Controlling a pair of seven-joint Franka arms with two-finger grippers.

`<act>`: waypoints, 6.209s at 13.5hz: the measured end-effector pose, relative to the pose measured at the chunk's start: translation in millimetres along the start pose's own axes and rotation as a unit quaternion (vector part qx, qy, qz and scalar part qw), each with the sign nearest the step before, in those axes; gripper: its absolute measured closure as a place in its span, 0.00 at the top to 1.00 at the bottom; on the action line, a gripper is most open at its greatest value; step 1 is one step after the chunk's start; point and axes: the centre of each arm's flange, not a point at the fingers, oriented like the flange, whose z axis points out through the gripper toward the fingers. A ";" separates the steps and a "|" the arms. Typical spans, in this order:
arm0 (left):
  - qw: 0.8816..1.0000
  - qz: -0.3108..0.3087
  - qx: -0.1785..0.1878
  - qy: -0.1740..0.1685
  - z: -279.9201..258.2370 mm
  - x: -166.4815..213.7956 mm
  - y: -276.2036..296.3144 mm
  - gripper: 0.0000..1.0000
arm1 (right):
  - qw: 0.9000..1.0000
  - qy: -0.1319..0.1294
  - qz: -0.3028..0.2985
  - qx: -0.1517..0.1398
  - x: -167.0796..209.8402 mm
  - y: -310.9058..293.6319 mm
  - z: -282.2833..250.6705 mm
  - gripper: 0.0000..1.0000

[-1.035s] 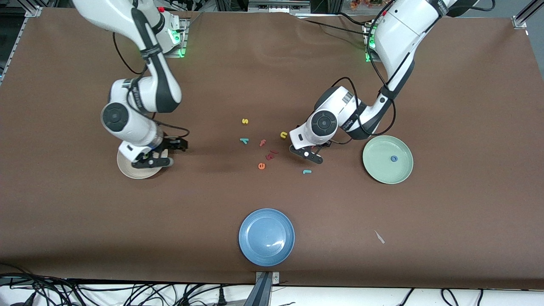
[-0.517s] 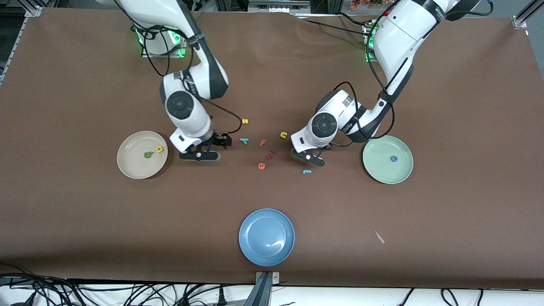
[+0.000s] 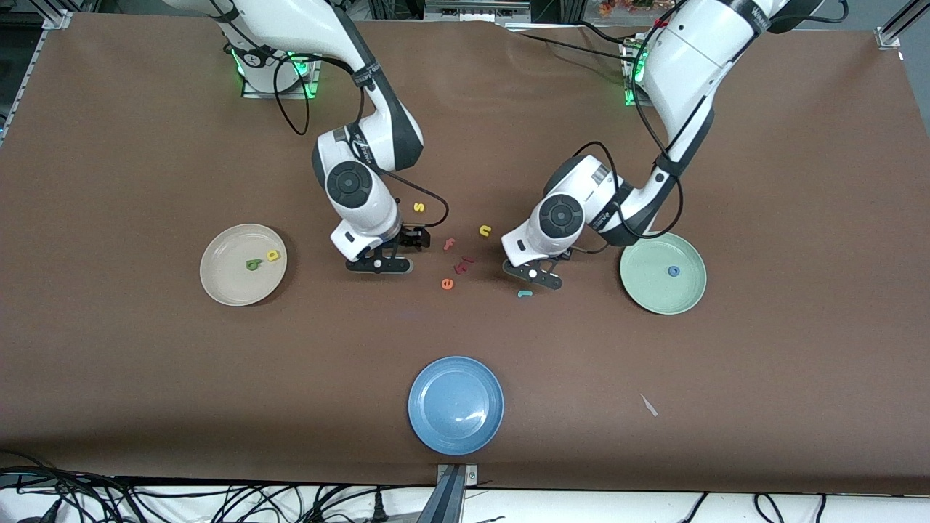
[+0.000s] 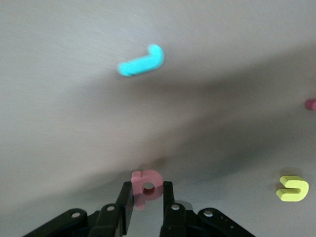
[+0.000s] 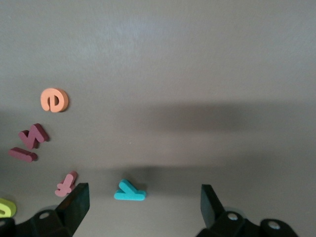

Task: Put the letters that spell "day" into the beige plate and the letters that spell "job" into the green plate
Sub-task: 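Place the pink p on the green plate while the right gripper grasps the cyan y, then drop the cyan y on the white plate while the left gripper reaches the cyan j, then return the right arm to rest while the left gripper grasps the cyan j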

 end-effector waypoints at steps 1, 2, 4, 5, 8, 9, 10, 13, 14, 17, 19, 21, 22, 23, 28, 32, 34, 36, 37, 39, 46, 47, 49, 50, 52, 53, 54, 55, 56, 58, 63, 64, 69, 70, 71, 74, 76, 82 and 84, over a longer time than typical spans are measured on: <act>1.000 -0.007 0.004 0.002 -18.3 1.8 -15.6 0.28 | 1.000 -0.003 0.003 -0.002 -2.6 -5.6 6.3 1.00; 1.000 -0.005 0.008 0.003 -35.9 2.1 -34.1 0.28 | 1.000 -0.005 0.006 -0.004 -4.5 -9.9 11.7 1.00; 1.000 0.014 0.012 0.002 -63.8 1.7 -81.0 0.28 | 1.000 -0.008 0.006 -0.009 -5.6 -12.3 22.0 1.00; 1.000 0.024 0.012 -0.003 -72.4 0.5 -106.6 0.28 | 1.000 -0.010 0.005 -0.012 -6.2 -12.4 26.6 1.00; 0.998 0.049 0.006 -0.032 -83.0 -9.8 -185.5 0.28 | 1.000 -0.013 0.002 -0.016 -8.0 -15.7 35.8 1.00; 0.998 0.055 0.000 -0.036 -83.0 -13.8 -213.1 0.28 | 1.000 -0.015 0.001 -0.018 -8.8 -16.5 38.2 1.00; 0.998 0.056 -0.006 -0.041 -79.5 -18.9 -238.4 0.28 | 1.000 -0.016 -0.001 -0.019 -10.4 -17.9 40.7 1.00; 0.996 0.054 -0.021 -0.069 -49.9 -36.1 -267.8 0.28 | 1.000 -0.019 -0.005 -0.022 -14.8 -21.6 46.0 0.94; 0.995 0.058 -0.024 -0.076 -39.5 -38.4 -263.3 0.28 | 1.000 -0.020 -0.006 -0.023 -15.8 -22.3 47.0 0.93; 0.995 0.069 -0.026 -0.066 -14.5 -40.7 -248.2 0.28 | 0.999 -0.022 -0.006 -0.025 -16.9 -22.3 50.1 0.89; 0.995 0.074 -0.026 -0.061 -3.2 -44.0 -241.7 0.28 | 0.999 -0.023 -0.006 -0.027 -17.1 -21.8 51.9 0.85; 0.995 0.075 -0.027 -0.063 1.6 -45.7 -239.7 0.32 | 0.999 -0.024 -0.006 -0.028 -17.2 -21.5 53.4 0.82; 0.995 0.075 -0.028 -0.063 3.3 -45.7 -239.7 0.39 | 0.999 -0.024 -0.006 -0.028 -17.3 -21.4 53.9 0.81; 0.995 0.075 -0.028 -0.062 4.1 -45.2 -239.8 0.47 | 0.999 -0.025 -0.006 -0.028 -17.3 -21.2 54.4 0.78; 0.995 0.078 -0.025 -0.057 -25.8 -31.2 -237.1 0.99 | 0.999 -0.025 -0.007 -0.028 -18.4 -22.5 54.5 0.66; 0.996 0.085 -0.012 -0.030 -93.7 -3.8 -228.9 1.00 | 0.999 -0.025 -0.009 -0.026 -20.6 -26.6 53.2 0.55; 0.996 0.085 -0.009 -0.018 -109.7 2.3 -228.4 1.00 | 0.999 -0.024 -0.009 -0.026 -20.6 -27.4 52.4 0.50; 0.996 0.088 -0.010 -0.018 -108.1 6.6 -224.2 1.00 | 0.999 -0.024 -0.010 -0.025 -20.6 -27.9 51.6 0.44; 0.995 0.094 -0.011 -0.015 -107.6 12.4 -216.1 1.00 | 0.999 -0.024 -0.010 -0.025 -20.6 -28.2 51.2 0.38; 0.993 0.115 -0.010 -0.006 -110.2 26.4 -186.2 1.00 | 0.999 -0.024 -0.010 -0.025 -20.6 -28.2 51.2 0.38; 0.994 0.107 -0.022 0.004 -88.6 64.5 -148.9 1.00 | 0.998 -0.059 -0.013 -0.034 -2.0 -17.7 30.1 0.38; 0.995 0.100 -0.024 0.006 -86.8 69.1 -144.1 1.00 | 0.997 -0.069 -0.019 -0.035 9.0 -8.9 16.1 0.38; 0.997 0.075 -0.025 0.006 -83.1 73.4 -126.7 1.00 | 0.996 -0.072 -0.025 -0.037 32.1 21.5 -14.6 0.38; 0.998 0.063 -0.024 0.005 -80.8 73.8 -116.5 1.00 | 0.996 -0.072 -0.029 -0.039 42.6 41.1 -29.0 0.38; 0.999 0.039 -0.024 0.003 -77.5 74.3 -101.8 1.00 | 0.995 -0.073 -0.052 -0.042 59.5 86.7 -50.6 0.38; 0.999 0.022 -0.024 0.004 -78.1 76.1 -95.9 1.00 | 0.993 -0.077 -0.076 -0.045 69.2 129.7 -60.8 0.38; 1.000 0.012 -0.024 0.006 -79.5 77.4 -92.2 1.00 | 0.992 -0.082 -0.087 -0.046 72.5 154.5 -64.9 0.38; 1.000 0.004 -0.025 0.010 -80.6 79.4 -85.0 1.00 | 0.990 -0.086 -0.100 -0.047 74.9 179.0 -67.9 0.38; 1.000 -0.002 -0.026 0.017 -80.4 82.0 -73.9 1.00 | 0.988 -0.089 -0.112 -0.048 77.0 203.6 -69.4 0.38; 0.999 -0.010 -0.030 0.031 -72.4 86.4 -47.9 1.00 | 0.986 -0.101 -0.122 -0.050 79.0 248.2 -65.4 0.38; 0.997 -0.063 -0.032 0.031 -45.3 85.5 -0.2 1.00 | 0.987 -0.124 -0.097 -0.042 85.8 336.9 -48.1 0.53; 0.997 -0.062 -0.023 0.039 -43.6 86.8 0.7 1.00 | 0.987 -0.123 -0.098 -0.041 86.1 335.0 -48.2 0.64; 0.998 0.031 0.029 0.047 -30.8 87.0 4.0 1.00 | 0.984 -0.134 -0.116 -0.034 97.4 277.0 -92.6 1.00; 0.996 0.066 0.031 0.046 -30.7 86.8 4.6 1.00 | 0.983 -0.136 -0.122 -0.031 99.4 267.9 -104.1 1.00; 0.993 0.102 0.033 0.044 -30.6 86.7 4.1 1.00 | 0.982 -0.138 -0.128 -0.030 100.1 259.7 -112.5 1.00; 0.975 0.215 0.038 0.035 -28.9 85.8 2.8 1.00 | 0.981 -0.143 -0.127 -0.034 96.0 230.8 -123.9 1.00; 0.958 0.283 0.041 0.027 -25.6 85.3 -2.1 1.00 | 0.979 -0.147 -0.132 -0.044 92.7 212.0 -134.2 1.00; 0.891 0.453 0.038 -0.004 -5.6 79.5 -18.2 0.90 | 0.972 -0.153 -0.169 -0.063 85.9 184.1 -176.7 1.00; 0.879 0.476 0.037 -0.009 -1.0 75.4 -7.1 0.81 | 0.965 -0.149 -0.199 -0.080 78.2 174.8 -191.2 1.00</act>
